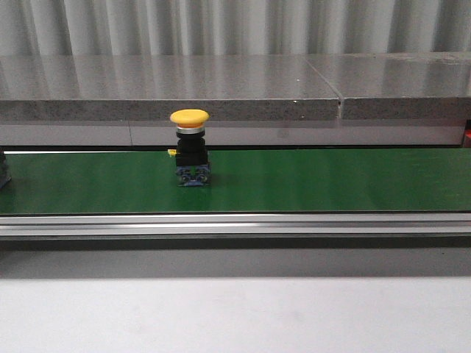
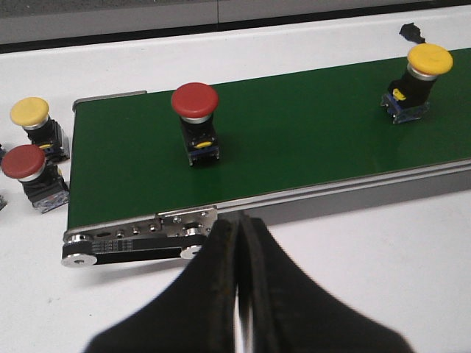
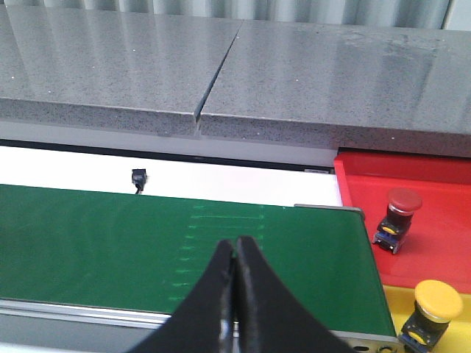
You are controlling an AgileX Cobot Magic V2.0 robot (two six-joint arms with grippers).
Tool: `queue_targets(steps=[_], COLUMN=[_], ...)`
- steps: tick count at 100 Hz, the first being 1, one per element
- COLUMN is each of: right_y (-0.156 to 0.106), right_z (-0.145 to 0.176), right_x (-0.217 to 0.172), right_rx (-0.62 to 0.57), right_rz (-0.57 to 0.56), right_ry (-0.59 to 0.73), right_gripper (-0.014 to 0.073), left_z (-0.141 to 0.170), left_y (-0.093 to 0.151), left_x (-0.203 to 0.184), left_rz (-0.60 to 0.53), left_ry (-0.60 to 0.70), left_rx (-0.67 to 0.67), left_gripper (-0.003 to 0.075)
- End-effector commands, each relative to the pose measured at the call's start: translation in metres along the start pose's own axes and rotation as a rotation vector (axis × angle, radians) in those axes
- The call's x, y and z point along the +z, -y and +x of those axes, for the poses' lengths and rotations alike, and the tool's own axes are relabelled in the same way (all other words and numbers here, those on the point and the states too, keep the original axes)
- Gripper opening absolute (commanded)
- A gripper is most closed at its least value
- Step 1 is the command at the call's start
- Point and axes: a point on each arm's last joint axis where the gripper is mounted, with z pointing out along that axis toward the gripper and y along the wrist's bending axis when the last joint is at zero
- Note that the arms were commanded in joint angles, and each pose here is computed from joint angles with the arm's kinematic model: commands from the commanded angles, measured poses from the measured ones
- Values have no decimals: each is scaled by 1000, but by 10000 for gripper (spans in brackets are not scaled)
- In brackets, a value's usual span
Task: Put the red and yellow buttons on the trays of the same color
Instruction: 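Move the right gripper above the belt toward the arriving yellow button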
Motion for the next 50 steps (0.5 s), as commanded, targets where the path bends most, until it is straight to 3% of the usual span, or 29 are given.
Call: queue_targets(steps=[1, 28, 50], right_y=[0, 0, -1], right_z=[-15, -15, -19], right_x=[-2, -2, -4], right_rx=[-13, -13, -12], right_rz=[-1, -1, -1], right_ry=[95, 94, 92], right_gripper=[-66, -66, -66], left_z=[0, 19, 20], left_y=[2, 3, 3], left_x=[-11, -30, -31], left_rz=[19, 20, 20], left_ry=[95, 197, 207], left_rx=[0, 8, 8], left_gripper=[-20, -20, -20])
